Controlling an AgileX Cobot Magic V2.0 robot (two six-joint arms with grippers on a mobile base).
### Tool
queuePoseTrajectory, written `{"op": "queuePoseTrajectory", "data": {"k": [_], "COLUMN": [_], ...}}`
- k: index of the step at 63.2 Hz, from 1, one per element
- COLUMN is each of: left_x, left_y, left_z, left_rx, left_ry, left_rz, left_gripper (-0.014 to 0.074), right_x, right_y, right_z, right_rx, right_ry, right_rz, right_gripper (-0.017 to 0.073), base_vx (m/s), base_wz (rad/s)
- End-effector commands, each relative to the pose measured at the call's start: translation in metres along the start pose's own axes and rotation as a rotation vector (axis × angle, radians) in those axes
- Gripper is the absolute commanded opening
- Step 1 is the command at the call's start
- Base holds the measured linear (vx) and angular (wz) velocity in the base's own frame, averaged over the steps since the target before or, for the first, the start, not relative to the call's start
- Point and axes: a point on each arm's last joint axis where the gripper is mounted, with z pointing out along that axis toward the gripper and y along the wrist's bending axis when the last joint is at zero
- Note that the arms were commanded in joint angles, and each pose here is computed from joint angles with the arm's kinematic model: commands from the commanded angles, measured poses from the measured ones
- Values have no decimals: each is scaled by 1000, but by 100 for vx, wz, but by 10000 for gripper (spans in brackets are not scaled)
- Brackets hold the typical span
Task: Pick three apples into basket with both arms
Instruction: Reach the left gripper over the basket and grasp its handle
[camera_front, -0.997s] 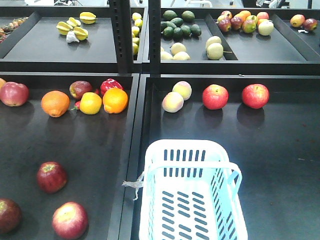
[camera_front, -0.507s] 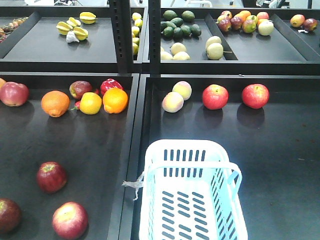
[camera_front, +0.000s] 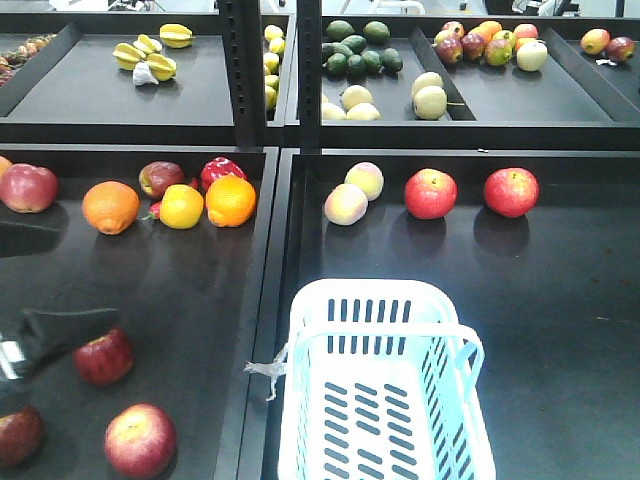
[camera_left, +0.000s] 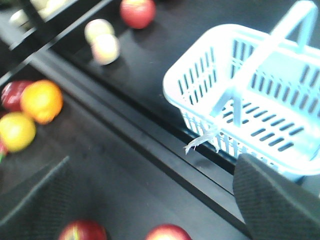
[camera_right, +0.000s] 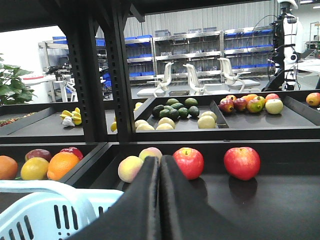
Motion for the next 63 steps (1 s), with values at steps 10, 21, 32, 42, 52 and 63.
{"op": "queuePoseTrajectory", "data": {"k": [10,21,32,42,52,63], "left_x": [-27,-45,-55,-65,-78,-87], "left_y": [1,-9,-26,-43,-58,-68], "left_z": [36,68,104,130,152,180], "left_rx": [16,95,187,227,271,299], "left_ry": [-87,-93,-51,-26,-31,-11], "left_rz": [130,229,316,440,495,539], "left_gripper": [608,606,602,587,587,587], "right_x": [-3,-3,-3,-3,-3,-3], "right_y": [0,0,0,0,0,0], "right_z": [-1,-1,-1,-1,-1,-1], "right_rx": [-2,-2,-2,-2,-2,-2], "right_ry": [-72,-72,-72,-72,-72,-72], "right_rz": [-3,-3,-3,-3,-3,-3], "right_gripper": [-9,-9,-9,-9,-9,-9], "base_vx": [0,0,0,0,0,0], "base_wz": [0,0,0,0,0,0]}}
